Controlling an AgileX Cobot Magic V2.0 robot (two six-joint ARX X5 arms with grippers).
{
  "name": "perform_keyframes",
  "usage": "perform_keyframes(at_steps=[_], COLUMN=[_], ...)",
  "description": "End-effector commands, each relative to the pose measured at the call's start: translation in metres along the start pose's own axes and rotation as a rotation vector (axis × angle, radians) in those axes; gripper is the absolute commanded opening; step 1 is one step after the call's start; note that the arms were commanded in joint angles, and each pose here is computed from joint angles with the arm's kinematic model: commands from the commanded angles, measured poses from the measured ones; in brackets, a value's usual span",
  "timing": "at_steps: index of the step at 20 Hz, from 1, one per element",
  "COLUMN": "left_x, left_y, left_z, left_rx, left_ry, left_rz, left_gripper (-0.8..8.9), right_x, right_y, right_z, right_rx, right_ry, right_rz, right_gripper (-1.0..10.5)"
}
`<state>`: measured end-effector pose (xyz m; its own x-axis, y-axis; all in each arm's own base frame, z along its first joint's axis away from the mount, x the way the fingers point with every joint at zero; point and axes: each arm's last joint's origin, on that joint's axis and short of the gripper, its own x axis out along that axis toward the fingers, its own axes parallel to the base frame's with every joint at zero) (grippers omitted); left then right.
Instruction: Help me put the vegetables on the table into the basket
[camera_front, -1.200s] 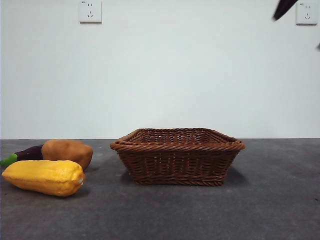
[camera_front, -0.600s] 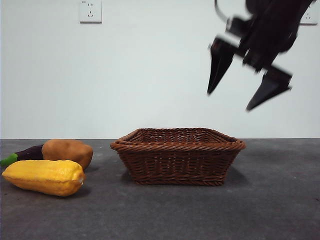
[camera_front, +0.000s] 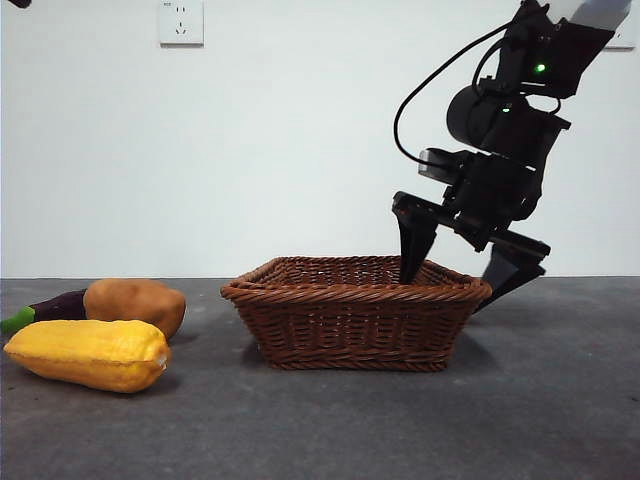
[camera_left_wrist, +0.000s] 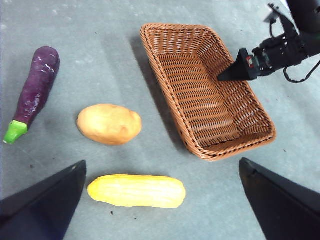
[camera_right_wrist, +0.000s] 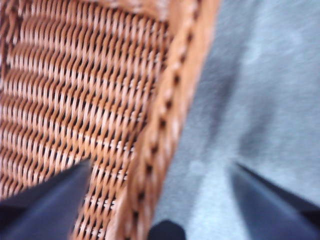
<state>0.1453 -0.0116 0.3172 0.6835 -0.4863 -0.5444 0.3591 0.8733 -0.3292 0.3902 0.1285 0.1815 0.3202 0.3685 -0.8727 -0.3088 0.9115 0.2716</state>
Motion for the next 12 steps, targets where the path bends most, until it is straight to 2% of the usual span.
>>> perform_keyframes(at_steps=[1, 2, 5, 9, 12], left_x=[0.002, 0.003, 0.005, 0.007, 0.009], left_y=[0.001, 0.002, 0.003, 0.004, 0.006], left_z=[0.002, 0.002, 0.002, 0.002, 0.001], left_rx=[-0.007, -0.01, -0.015, -0.019, -0.034], left_ry=[0.0, 0.004, 0.014, 0.021, 0.048], left_rz=[0.005, 0.005, 0.005, 0.005, 0.014], left_gripper=[6.87, 6.87, 6.87, 6.87, 6.87], right_x=[0.013, 0.014, 0.015, 0.015, -0.005], right_y=[0.003, 0.005, 0.008, 0.008, 0.015], right_z=[-0.002, -0.002, -0.001, -0.002, 0.002], right_rx=[0.003, -0.004, -0.014, 0.0, 0.002], right_ry=[0.027, 0.025, 0.007, 0.014, -0.025], right_rz=[-0.001, -0.002, -0.007, -0.004, 0.039], right_gripper=[2.2, 1.3, 0.0, -0.1, -0.1])
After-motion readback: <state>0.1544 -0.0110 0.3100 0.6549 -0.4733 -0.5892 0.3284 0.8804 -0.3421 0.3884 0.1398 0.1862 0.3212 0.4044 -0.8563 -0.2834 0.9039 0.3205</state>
